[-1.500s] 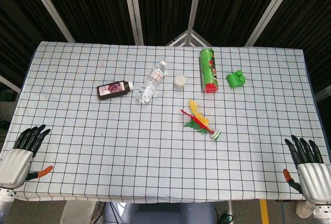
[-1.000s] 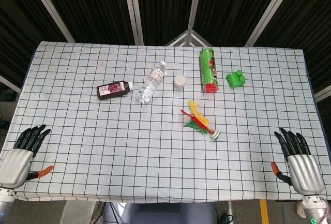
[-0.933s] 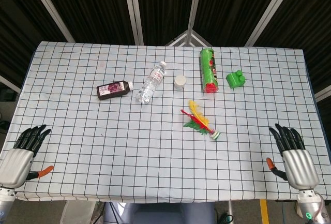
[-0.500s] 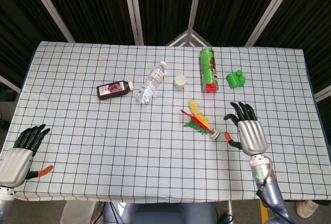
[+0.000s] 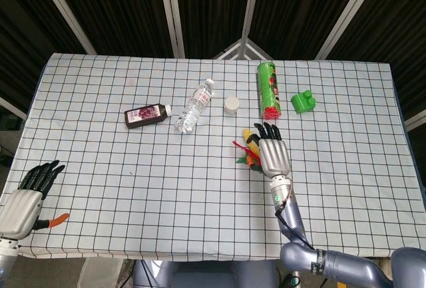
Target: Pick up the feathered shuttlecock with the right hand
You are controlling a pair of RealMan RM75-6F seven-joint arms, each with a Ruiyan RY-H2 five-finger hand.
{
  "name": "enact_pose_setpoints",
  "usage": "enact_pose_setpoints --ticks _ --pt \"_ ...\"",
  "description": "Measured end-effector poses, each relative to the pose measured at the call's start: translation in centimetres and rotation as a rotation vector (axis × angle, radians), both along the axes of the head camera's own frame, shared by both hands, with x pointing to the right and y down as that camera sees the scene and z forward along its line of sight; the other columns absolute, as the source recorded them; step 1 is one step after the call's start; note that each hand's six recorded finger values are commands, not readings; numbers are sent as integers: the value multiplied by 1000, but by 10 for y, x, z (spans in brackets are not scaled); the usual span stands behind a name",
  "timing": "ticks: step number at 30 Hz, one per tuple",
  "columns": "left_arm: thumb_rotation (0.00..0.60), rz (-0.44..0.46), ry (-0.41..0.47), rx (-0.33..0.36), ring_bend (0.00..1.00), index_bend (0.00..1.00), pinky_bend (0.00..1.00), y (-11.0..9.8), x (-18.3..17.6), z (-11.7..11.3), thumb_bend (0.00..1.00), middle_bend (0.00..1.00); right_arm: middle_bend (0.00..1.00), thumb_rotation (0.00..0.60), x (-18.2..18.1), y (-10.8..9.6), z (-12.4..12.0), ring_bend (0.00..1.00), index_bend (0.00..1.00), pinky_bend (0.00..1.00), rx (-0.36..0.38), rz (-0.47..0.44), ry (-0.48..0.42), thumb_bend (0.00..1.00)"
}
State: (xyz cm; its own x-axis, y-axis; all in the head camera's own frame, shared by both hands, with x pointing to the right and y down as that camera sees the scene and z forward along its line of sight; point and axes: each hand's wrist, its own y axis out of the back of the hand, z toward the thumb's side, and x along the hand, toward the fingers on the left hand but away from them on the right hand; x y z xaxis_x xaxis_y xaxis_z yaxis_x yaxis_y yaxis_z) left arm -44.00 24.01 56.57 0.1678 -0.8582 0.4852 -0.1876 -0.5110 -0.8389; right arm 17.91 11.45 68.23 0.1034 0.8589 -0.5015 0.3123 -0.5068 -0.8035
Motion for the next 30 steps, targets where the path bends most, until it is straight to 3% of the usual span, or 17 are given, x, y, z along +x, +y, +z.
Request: enact_pose_setpoints --ticks 16,30 --pt "600 8 12 -11 0 0 0 0 4 1 0 0 148 600 -11 5 32 0 418 0 -50 48 -10 400" --pt "600 8 18 -15 0 0 0 -1 5 2 0 0 201 600 5 9 45 0 527 0 -65 76 26 400"
